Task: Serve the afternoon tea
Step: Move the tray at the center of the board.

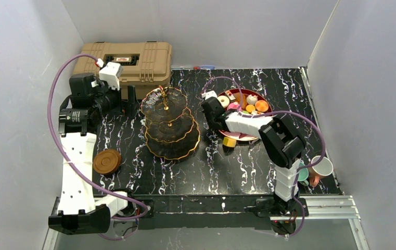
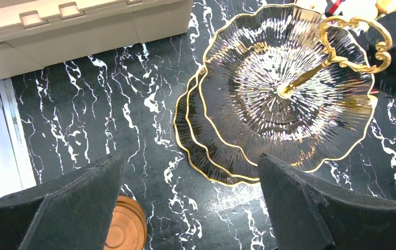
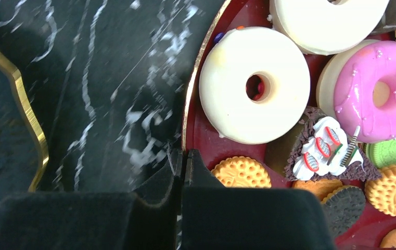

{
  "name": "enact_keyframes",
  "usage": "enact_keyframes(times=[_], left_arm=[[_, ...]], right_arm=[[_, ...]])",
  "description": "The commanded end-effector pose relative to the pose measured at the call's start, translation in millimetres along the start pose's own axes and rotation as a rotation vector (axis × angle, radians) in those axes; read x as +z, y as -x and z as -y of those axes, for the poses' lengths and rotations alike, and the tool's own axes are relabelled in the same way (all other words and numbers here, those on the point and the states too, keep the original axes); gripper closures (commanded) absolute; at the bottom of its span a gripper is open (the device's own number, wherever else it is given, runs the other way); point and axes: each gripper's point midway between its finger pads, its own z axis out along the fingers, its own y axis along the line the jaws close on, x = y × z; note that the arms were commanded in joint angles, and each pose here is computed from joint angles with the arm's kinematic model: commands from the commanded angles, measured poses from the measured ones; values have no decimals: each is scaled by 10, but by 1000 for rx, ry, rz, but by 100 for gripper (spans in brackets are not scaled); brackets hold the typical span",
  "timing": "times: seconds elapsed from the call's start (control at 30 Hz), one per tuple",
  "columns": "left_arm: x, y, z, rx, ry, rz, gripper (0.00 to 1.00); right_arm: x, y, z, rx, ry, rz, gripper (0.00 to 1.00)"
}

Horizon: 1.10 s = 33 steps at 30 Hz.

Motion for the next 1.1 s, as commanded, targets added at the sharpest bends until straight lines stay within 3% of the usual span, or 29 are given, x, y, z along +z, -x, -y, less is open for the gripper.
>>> enact_keyframes(times=[0.0, 0.37, 0.57, 0.63, 0.73, 0.8, 0.97, 1.07], left_arm=[[-102, -14, 75, 10, -25, 15, 2], [-154, -23, 124, 14, -43, 19, 2], [-164, -15, 149, 12, -55, 20, 2], [-166, -23, 164, 9, -63, 15, 2], [-171, -33, 183, 5, -72, 10, 2], [-177, -30, 193, 4, -76, 11, 2], [-194, -17, 211, -2, -83, 13, 2], [-219, -4, 221, 2, -85, 14, 2]], right_arm=[[-328, -24, -408, 104, 65, 34, 99], [-725, -103, -985, 141, 51, 112, 99], [-820, -42, -986, 148, 14, 136, 97], [-871, 27, -940, 141, 1, 148, 85], [-981, 149, -884, 154, 19, 161, 47], [-1058, 223, -851, 174, 45, 167, 31], [-1266, 385, -627, 215, 53, 169, 4], [-1442, 381, -268, 257, -12, 144, 2]])
